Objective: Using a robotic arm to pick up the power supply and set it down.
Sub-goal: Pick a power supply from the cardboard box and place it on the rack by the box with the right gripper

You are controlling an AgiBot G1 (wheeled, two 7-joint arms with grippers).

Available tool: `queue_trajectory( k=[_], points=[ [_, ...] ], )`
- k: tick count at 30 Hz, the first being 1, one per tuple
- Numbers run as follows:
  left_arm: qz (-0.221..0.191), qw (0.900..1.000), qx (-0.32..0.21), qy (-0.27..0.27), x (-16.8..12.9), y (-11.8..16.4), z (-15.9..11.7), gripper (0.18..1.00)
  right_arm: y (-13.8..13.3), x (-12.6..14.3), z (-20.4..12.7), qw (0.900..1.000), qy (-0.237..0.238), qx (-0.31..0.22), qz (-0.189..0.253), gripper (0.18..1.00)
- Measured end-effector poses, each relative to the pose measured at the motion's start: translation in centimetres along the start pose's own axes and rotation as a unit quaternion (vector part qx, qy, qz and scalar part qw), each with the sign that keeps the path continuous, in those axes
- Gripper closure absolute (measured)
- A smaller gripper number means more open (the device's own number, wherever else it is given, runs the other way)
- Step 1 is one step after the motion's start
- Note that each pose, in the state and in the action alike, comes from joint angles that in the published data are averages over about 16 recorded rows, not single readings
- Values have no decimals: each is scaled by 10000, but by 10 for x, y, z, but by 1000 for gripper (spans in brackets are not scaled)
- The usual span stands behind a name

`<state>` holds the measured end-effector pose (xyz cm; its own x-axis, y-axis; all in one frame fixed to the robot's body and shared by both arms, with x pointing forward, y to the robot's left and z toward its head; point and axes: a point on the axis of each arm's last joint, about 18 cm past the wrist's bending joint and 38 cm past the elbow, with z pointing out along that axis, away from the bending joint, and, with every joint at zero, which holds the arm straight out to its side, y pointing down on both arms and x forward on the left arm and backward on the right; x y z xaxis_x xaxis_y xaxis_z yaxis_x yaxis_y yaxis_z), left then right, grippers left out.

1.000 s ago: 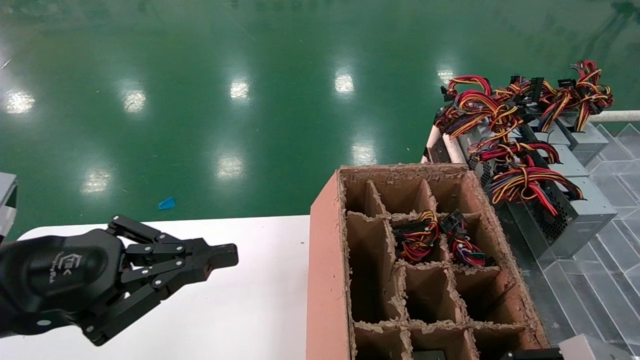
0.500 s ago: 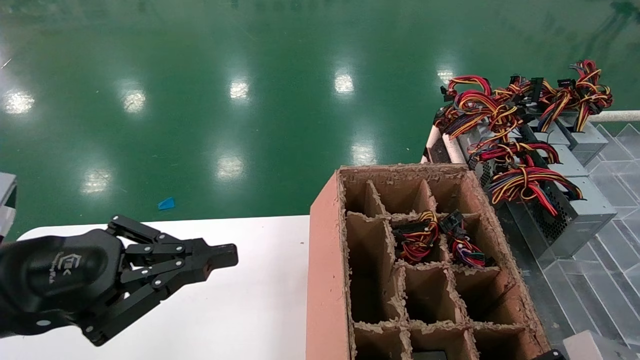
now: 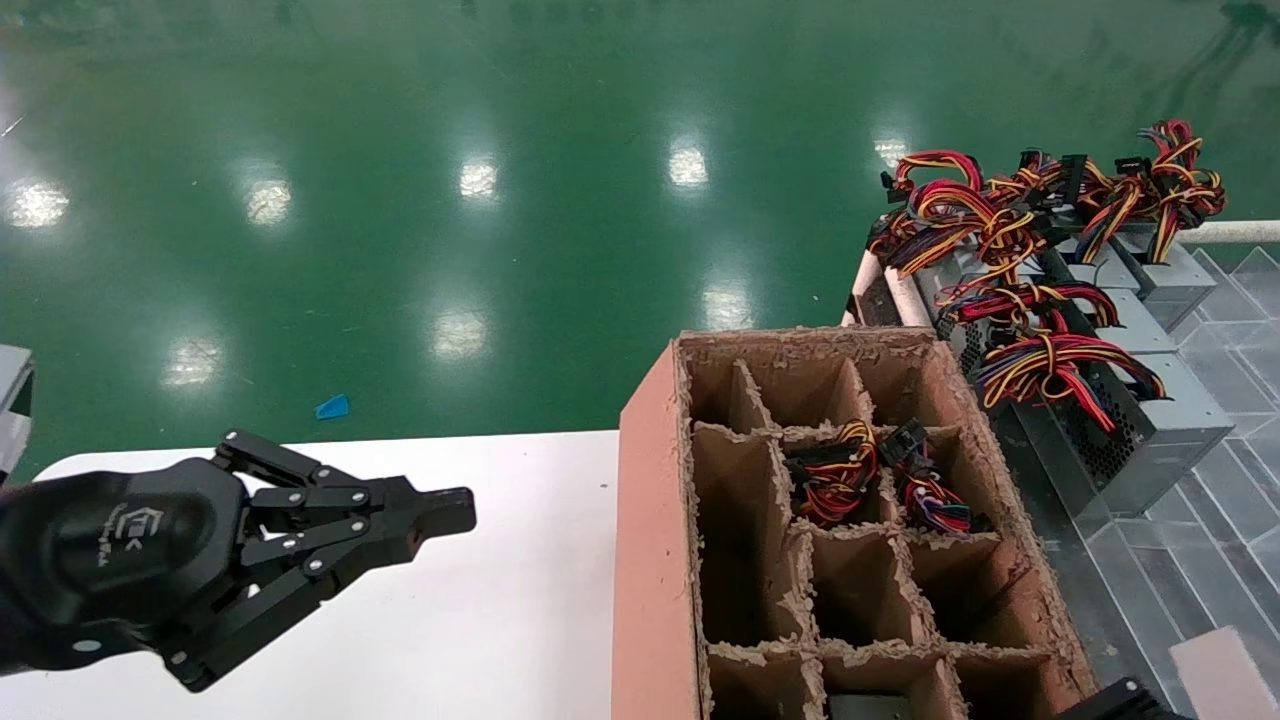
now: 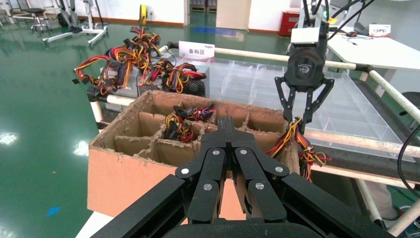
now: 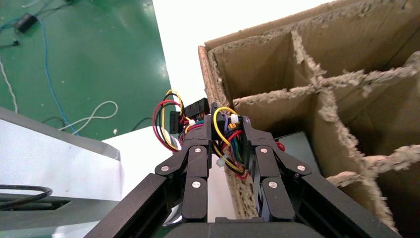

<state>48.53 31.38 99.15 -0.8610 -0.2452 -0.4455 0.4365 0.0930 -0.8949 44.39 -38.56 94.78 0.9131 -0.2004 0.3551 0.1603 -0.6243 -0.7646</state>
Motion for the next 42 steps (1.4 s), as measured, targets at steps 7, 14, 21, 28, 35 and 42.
queue_trajectory(
  k=[7,14,21,28,35,42],
  points=[
    [0,10000,0,0,0,0,0,993,-29,6,-18,9974,268,10,-662,889],
    [0,10000,0,0,0,0,0,993,-74,12,-46,9812,700,161,-1793,897],
    [0,10000,0,0,0,0,0,993,-123,8,-84,9451,1265,341,-2993,904],
    [0,10000,0,0,0,0,0,993,-156,-4,-124,9056,1912,341,-3771,906],
    [0,10000,0,0,0,0,0,993,-166,-13,-156,8803,2500,128,-4029,907],
    [0,10000,0,0,0,0,0,993,-153,-16,-181,8763,2992,-190,-3771,908]
  ],
)
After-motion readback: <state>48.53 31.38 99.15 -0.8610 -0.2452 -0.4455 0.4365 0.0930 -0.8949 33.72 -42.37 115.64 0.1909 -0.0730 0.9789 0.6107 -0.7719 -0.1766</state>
